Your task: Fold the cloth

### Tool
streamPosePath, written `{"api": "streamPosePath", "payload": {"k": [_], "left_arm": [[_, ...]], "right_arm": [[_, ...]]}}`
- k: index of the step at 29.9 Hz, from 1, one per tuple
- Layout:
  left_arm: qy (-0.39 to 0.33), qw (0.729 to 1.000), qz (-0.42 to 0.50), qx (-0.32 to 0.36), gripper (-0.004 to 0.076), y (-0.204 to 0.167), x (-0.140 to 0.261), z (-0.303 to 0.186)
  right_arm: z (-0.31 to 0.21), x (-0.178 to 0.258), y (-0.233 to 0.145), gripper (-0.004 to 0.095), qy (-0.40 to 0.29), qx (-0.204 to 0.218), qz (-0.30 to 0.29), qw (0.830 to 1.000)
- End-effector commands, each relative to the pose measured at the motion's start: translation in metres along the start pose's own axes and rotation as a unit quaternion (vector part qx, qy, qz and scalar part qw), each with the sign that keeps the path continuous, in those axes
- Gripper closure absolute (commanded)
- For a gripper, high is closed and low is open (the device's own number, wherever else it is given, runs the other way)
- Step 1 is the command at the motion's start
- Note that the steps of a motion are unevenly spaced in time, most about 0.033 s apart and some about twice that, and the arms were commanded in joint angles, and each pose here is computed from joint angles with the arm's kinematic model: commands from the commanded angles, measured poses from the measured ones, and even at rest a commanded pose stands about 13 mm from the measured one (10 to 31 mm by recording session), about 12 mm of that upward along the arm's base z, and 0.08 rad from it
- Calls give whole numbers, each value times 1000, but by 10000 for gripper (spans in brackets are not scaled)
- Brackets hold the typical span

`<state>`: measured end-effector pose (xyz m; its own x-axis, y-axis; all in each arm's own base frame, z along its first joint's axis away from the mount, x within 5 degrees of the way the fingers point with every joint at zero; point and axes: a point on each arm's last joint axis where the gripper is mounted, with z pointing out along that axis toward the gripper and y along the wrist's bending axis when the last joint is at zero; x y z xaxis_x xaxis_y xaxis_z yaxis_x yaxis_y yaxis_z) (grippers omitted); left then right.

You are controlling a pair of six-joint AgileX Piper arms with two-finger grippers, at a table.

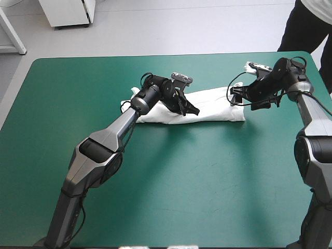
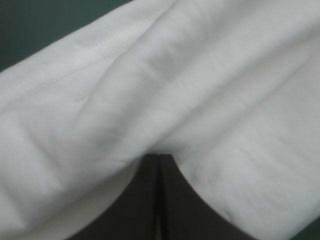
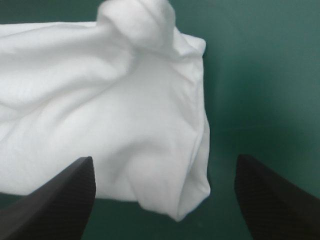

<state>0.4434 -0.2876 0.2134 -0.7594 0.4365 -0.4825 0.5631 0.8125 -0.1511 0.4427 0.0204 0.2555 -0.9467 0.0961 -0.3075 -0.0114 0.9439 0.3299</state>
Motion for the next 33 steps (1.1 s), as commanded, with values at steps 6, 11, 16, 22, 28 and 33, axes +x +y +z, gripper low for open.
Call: {"api": "streamPosePath", "payload": {"k": [6, 11, 16, 22, 28, 33], "left_arm": [[-37, 999, -5, 25, 734, -13, -13, -32], [-38, 999, -5, 26, 734, -13, -13, -32], [-39, 999, -5, 26, 734, -13, -13, -32], [-38, 999, -5, 26, 734, -13, -13, -32], [-37, 999, -5, 26, 734, -13, -13, -32], [-36, 999, -5, 26, 734, -13, -13, -32]], "right_arm": [[0, -11, 2, 243, -42, -30, 2, 999], [21, -10, 2, 279, -21, -54, 14, 998], [41, -5, -1, 355, 14, -55, 27, 998], [43, -3, 3, 906, 24, -53, 16, 998], [33, -4, 7, 925, 16, -59, 12, 998], [-5, -12, 26, 925, -33, -66, -18, 997]]}}
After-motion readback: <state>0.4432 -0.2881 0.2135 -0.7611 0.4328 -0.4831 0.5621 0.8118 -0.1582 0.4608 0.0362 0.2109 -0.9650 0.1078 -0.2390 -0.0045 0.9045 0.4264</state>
